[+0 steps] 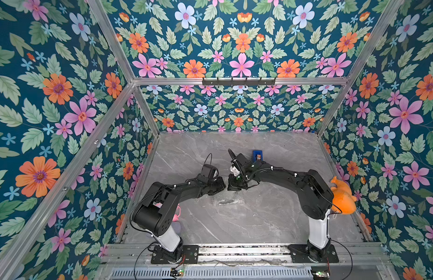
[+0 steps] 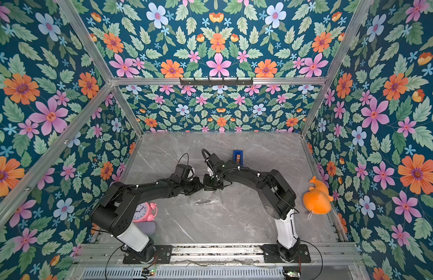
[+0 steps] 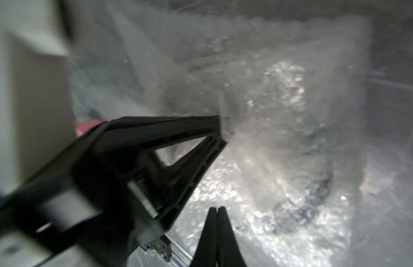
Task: Wrap dinner plates in bubble wrap
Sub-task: Wrap the plate in the bubble wrap.
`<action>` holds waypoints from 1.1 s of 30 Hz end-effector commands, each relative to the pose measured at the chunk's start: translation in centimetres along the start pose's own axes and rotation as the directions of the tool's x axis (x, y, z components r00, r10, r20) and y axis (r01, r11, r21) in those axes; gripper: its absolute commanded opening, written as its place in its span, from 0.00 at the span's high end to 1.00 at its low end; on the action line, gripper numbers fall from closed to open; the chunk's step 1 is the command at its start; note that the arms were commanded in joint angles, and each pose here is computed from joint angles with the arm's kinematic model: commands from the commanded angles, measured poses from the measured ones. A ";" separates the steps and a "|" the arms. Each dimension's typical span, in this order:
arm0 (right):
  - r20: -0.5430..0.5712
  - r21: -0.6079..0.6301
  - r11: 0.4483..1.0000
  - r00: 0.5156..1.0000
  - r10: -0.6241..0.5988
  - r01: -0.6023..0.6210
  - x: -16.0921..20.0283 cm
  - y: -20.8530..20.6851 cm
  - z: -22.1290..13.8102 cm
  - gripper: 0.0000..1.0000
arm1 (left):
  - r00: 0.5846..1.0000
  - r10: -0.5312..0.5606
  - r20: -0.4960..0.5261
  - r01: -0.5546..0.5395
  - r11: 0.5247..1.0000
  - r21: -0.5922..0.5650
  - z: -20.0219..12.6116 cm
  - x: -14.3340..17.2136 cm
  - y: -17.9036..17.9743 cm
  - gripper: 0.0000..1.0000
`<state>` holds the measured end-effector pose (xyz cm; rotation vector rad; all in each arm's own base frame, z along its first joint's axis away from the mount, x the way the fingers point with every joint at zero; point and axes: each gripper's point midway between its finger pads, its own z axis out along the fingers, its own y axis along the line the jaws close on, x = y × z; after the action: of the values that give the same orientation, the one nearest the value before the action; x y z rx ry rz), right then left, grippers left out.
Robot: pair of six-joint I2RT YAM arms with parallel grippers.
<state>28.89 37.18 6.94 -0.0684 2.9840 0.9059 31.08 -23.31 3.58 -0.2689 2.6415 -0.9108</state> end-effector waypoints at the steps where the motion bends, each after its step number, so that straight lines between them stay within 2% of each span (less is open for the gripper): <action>1: -0.001 0.016 0.999 0.999 0.036 -0.036 -0.6 -0.8 0.8 0.98 | 1.000 0.015 0.013 -0.015 1.000 0.002 -0.1 -0.3 -0.2 0.88; 9: 0.031 0.054 0.993 0.994 0.102 -0.104 -3.3 -3.7 1.2 0.98 | 0.998 0.054 0.013 -0.054 0.998 -0.019 -0.1 0.0 -0.2 0.89; 16: -0.012 0.113 0.982 0.988 0.156 -0.153 -2.0 -6.3 2.7 1.00 | 0.994 0.091 0.062 -0.091 0.996 -0.016 -1.9 0.2 -1.9 0.86; 20: 0.006 0.099 0.981 0.986 0.167 -0.167 -2.0 -6.2 2.3 1.00 | 0.993 0.099 0.067 -0.099 0.995 0.006 -2.2 1.3 -3.0 0.84; 27: 0.018 0.099 0.978 0.983 0.181 -0.182 -2.1 -6.2 1.7 1.00 | 0.998 0.066 -0.008 -0.066 0.996 -0.055 -0.4 3.3 -0.2 0.92; 30: 0.028 0.081 0.981 0.985 0.172 -0.174 -2.4 -5.6 1.1 0.99 | 0.998 0.062 -0.010 -0.063 0.996 -0.062 -0.4 3.6 0.3 0.93; 33: 0.046 0.041 0.989 0.990 0.137 -0.139 -3.0 -3.9 -0.4 0.95 | 0.997 0.071 -0.022 -0.072 0.995 -0.073 0.0 3.8 0.7 0.94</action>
<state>31.93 34.30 3.92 0.1599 3.0093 0.8663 27.76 -24.08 2.91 -0.1927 2.6659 -0.8253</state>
